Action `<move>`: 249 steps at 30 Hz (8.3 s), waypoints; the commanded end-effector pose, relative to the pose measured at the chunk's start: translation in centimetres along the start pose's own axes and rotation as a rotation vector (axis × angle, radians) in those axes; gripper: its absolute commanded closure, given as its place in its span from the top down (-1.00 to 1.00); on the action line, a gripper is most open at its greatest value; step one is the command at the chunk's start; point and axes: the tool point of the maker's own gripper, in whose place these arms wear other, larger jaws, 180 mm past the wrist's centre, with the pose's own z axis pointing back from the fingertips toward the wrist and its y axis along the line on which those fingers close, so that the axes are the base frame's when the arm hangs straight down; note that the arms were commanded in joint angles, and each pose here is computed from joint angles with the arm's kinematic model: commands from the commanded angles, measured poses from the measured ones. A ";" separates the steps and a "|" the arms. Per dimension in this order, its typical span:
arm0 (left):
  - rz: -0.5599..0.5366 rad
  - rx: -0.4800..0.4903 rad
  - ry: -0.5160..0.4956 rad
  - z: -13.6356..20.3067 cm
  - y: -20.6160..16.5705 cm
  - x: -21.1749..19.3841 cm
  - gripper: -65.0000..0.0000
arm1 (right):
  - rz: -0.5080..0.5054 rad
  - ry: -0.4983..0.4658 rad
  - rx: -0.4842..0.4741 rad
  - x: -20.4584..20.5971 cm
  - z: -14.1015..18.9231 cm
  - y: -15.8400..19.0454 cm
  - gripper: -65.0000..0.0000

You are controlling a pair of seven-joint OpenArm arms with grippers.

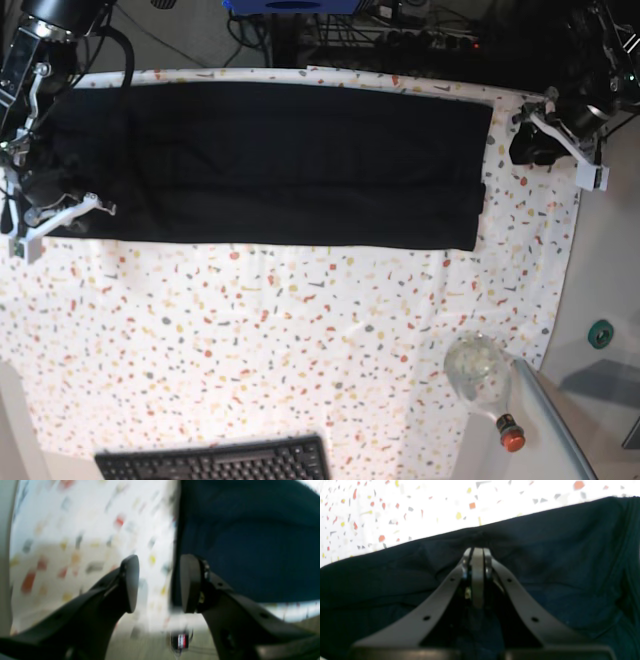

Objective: Layout the t-shirt on the table in an organized manner, then fold the t-shirt properly
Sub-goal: 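Grasp the strip end with the left gripper, then fold the strip end with the left gripper toward the right gripper, then fold the other strip end with the right gripper toward the middle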

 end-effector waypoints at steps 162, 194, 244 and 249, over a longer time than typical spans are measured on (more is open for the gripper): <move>-0.101 -0.571 0.164 -12.9 -32.8 4.5 0.14 | 0.008 -0.015 0.002 0.9 -0.4 -0.6 -1.00; 0.382 0.252 -0.137 6.7 9.6 1.7 -1.00 | 0.238 0.003 0.240 1.1 -1.5 11.0 -1.00; 0.354 0.451 -0.112 7.4 13.0 -3.7 -1.00 | 0.466 0.214 0.509 -4.8 -7.4 24.9 -1.00; 0.352 0.451 -0.114 7.4 13.0 -3.6 -1.00 | 0.470 0.210 0.505 -4.3 -7.6 24.8 -1.00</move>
